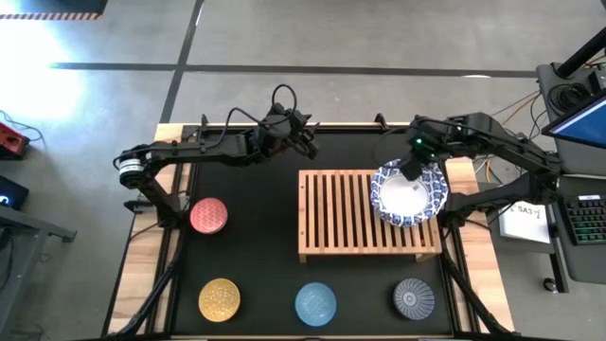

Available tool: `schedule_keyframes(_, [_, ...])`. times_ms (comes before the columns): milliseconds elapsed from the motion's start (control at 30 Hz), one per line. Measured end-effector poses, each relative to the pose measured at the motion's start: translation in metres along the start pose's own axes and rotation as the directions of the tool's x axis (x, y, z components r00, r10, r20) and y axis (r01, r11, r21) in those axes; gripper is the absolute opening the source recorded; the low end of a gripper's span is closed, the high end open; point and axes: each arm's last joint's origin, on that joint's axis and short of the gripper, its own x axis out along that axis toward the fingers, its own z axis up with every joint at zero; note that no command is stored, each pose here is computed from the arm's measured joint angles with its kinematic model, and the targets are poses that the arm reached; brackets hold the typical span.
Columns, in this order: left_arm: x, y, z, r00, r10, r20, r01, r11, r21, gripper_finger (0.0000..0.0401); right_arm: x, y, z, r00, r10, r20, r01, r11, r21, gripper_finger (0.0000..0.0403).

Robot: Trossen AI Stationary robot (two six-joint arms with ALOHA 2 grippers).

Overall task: Place and stack bowls onto a shelf
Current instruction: Stack the big white and blue bowl on top of the big white and blue bowl

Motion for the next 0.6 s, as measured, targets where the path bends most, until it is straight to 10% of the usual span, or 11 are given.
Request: schedule_keyframes(600, [0.0, 0.0, 0.0, 1.0, 0.0, 0.0, 0.0, 1.0, 0.0, 0.0144, 0.013, 0.004, -0.002, 0.999, -0.007, -0.049, 0.006, 1.0, -0.029, 0.0034])
